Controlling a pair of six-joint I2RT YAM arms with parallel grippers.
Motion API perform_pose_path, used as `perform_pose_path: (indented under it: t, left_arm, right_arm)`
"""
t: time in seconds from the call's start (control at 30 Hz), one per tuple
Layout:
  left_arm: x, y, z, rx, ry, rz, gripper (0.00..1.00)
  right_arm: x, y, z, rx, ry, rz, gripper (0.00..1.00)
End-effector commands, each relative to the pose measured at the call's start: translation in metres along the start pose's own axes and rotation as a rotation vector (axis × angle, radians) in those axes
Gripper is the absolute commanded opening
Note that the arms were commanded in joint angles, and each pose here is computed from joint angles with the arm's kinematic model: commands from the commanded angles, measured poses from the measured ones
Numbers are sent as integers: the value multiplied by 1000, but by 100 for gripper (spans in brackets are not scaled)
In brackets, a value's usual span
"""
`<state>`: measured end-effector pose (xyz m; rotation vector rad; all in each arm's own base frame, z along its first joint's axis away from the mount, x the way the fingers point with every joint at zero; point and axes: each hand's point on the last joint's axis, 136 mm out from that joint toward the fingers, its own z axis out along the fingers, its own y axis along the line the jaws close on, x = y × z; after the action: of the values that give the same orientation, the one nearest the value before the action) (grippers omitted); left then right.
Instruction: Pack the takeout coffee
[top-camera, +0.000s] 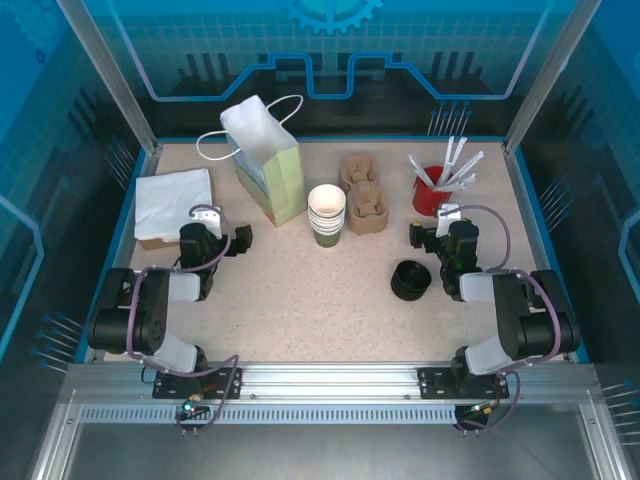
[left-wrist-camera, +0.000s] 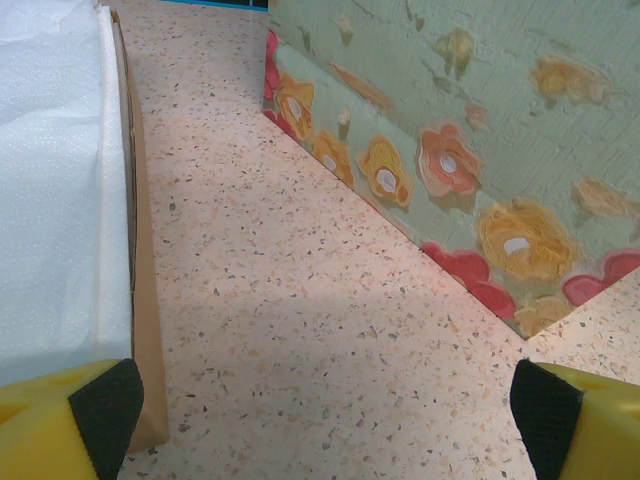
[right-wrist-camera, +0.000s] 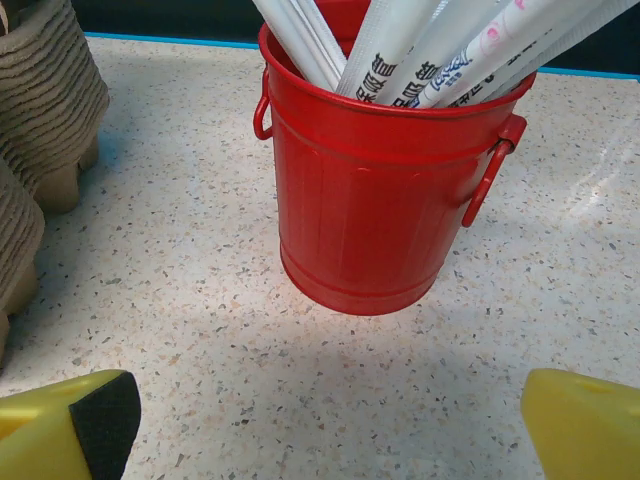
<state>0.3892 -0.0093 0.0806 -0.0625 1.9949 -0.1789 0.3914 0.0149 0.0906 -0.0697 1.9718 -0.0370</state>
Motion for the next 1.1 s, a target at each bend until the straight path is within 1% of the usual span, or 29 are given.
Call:
perform_pose_path:
  t: [0.0, 0.47, 0.57, 0.7, 0.83, 0.9, 0.97, 1.0, 1.07]
  left_arm:
    - [-11, -2, 2, -4, -24, 26, 99]
    - [-12, -1, 2, -6, -25, 25, 99]
    - [-16, 8, -2, -62, -38, -3, 99]
    - [-41, 14, -29, -129, -77, -37, 99]
    - [-62, 20, -68, -200, -113, -121, 99]
    - [-67, 27, -89, -258, -83, -180, 99]
    - [-68, 34, -113, -335, -23, -294, 99]
    - [-70, 33, -122, -347, 6, -326, 99]
    - [-78, 23, -137, -320, 62, -357, 99]
  right_arm:
    - [-6, 4, 3, -18, -13, -10, 100]
    - [-6, 4, 3, -21, -13, -9, 100]
    - [-6, 3, 3, -20, -11, -3, 100]
    - [-20, -6, -7, 12, 7, 23, 100]
    - [-33, -13, -29, 46, -14, 64, 100]
    - [-38, -14, -41, 47, -5, 79, 100]
    - [-45, -14, -56, 53, 12, 105, 100]
    - [-45, -14, -62, 55, 40, 116, 100]
    - [-52, -13, -78, 61, 81, 154, 100]
